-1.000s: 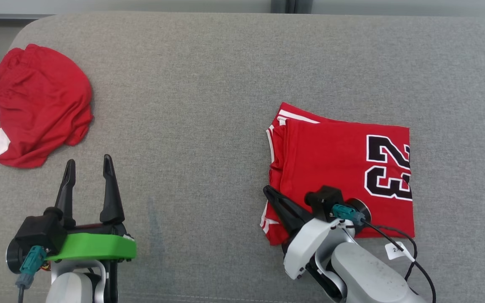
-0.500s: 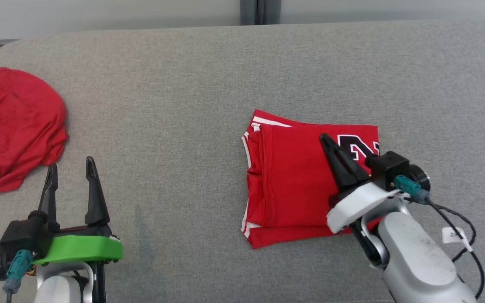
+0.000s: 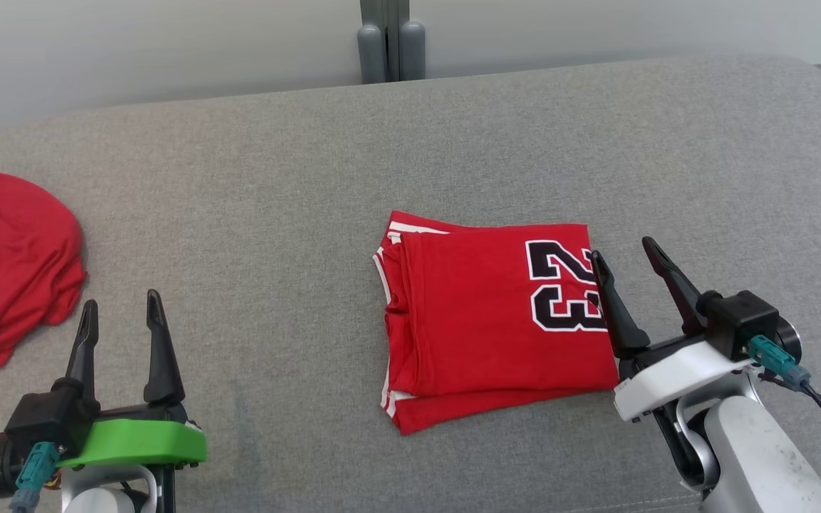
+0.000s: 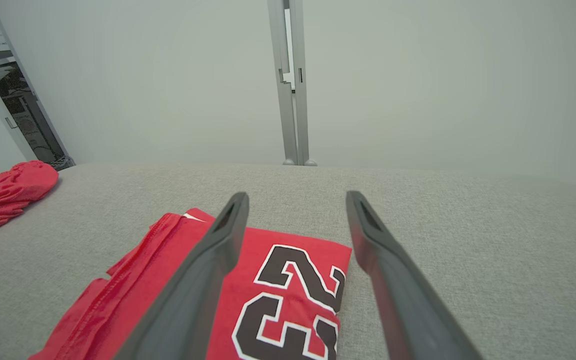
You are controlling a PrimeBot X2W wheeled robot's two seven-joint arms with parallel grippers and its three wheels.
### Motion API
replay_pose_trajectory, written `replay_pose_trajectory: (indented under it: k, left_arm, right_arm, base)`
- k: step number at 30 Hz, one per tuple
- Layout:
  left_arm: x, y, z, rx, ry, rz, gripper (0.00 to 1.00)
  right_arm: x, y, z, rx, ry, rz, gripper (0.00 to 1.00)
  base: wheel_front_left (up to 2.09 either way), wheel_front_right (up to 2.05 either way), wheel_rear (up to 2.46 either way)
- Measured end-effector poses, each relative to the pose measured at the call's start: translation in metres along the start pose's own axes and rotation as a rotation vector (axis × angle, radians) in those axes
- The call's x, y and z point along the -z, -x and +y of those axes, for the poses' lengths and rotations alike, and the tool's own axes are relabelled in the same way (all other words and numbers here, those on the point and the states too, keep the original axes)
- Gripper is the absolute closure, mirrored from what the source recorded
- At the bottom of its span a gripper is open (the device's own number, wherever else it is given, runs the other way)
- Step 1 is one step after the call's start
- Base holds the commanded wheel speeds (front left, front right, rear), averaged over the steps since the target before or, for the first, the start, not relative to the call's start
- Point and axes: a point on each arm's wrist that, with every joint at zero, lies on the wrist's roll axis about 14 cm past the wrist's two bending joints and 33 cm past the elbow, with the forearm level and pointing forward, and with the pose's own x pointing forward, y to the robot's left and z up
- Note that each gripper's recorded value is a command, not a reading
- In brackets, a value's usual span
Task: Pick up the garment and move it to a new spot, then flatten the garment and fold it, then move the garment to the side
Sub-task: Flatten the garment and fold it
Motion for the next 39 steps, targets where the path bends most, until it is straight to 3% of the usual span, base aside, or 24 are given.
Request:
replay_pose_trajectory:
  k: [20,39]
  left_arm:
    - [-0.001,0.034,0.003,0.01,-0.034,0.015,0.0]
    - [-0.005,0.044,0.005,0.021,-0.063,0.009,0.0]
  right_arm:
    - [-0.009,0.068,-0.021,0.137,-0.021,-0.029,0.0]
    - [-0.026,0.071,-0.009,0.116,-0.017,-0.047,0.0]
  base:
    - [0.0,0.0,0.0]
    - [0.0,0.0,0.0]
